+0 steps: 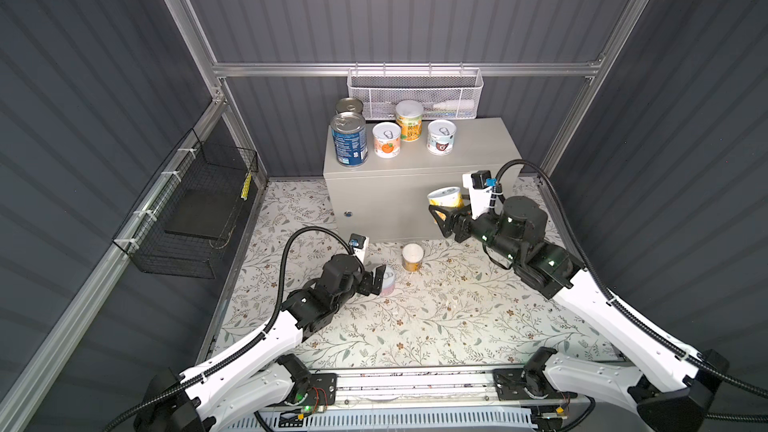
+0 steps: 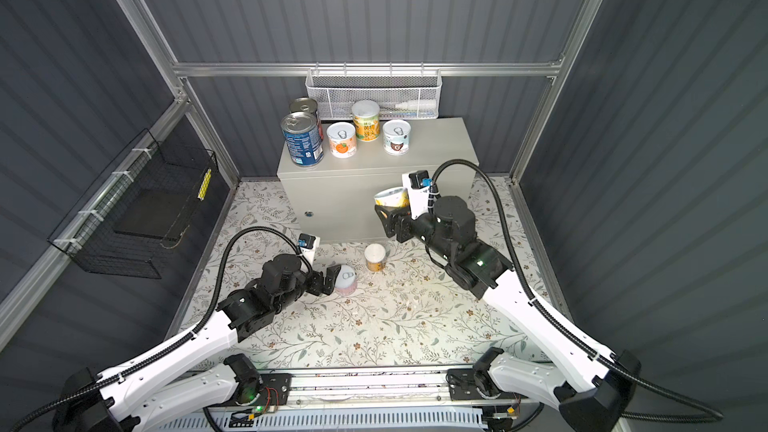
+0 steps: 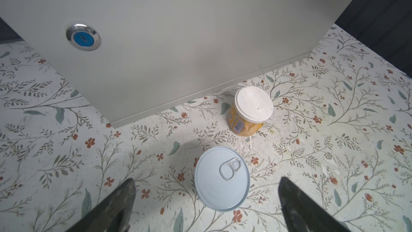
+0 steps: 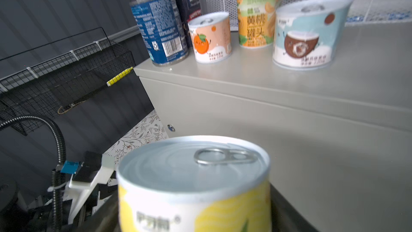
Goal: Place and organize the canned foods onto the counter
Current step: 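Raise the yellow-bodied can with the right gripper over the cabinet top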
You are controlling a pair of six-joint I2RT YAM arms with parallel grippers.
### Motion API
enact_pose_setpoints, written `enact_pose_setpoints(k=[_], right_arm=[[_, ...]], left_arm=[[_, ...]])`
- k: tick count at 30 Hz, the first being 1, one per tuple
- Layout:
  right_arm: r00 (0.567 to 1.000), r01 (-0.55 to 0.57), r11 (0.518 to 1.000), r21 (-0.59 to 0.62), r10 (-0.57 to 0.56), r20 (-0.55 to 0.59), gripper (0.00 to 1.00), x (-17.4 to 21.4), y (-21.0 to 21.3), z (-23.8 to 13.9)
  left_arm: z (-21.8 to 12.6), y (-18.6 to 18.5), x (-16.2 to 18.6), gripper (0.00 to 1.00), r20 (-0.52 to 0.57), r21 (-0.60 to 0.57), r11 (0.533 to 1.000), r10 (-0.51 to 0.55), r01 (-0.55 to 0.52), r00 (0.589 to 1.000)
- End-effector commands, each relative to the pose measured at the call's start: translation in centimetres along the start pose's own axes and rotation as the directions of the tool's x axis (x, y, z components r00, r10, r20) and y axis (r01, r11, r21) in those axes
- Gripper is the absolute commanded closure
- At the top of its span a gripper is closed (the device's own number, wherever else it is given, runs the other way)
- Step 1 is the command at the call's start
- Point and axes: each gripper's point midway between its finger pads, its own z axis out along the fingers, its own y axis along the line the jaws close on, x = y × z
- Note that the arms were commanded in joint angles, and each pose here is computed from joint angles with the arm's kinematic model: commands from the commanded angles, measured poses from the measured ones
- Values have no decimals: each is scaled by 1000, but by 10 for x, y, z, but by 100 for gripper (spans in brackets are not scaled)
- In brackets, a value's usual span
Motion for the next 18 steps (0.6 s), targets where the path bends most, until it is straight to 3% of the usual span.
enact_pose_setpoints(k=[1,10,18], right_arm=[[993,62,998,-30,-58,101,25,-48,8,-2],[960,138,990,19,-138,243,24,-114,0,2],[925,150,981,121,-183,334,24,-130,-20,23]], left_arm=[[0,5,-8,0,63,-20,1000,16,-15,998],[-7,12,4,0,67,-30,1000,-3,5,998],[-17,20,3,0,118,-55,998,-14,20,993]])
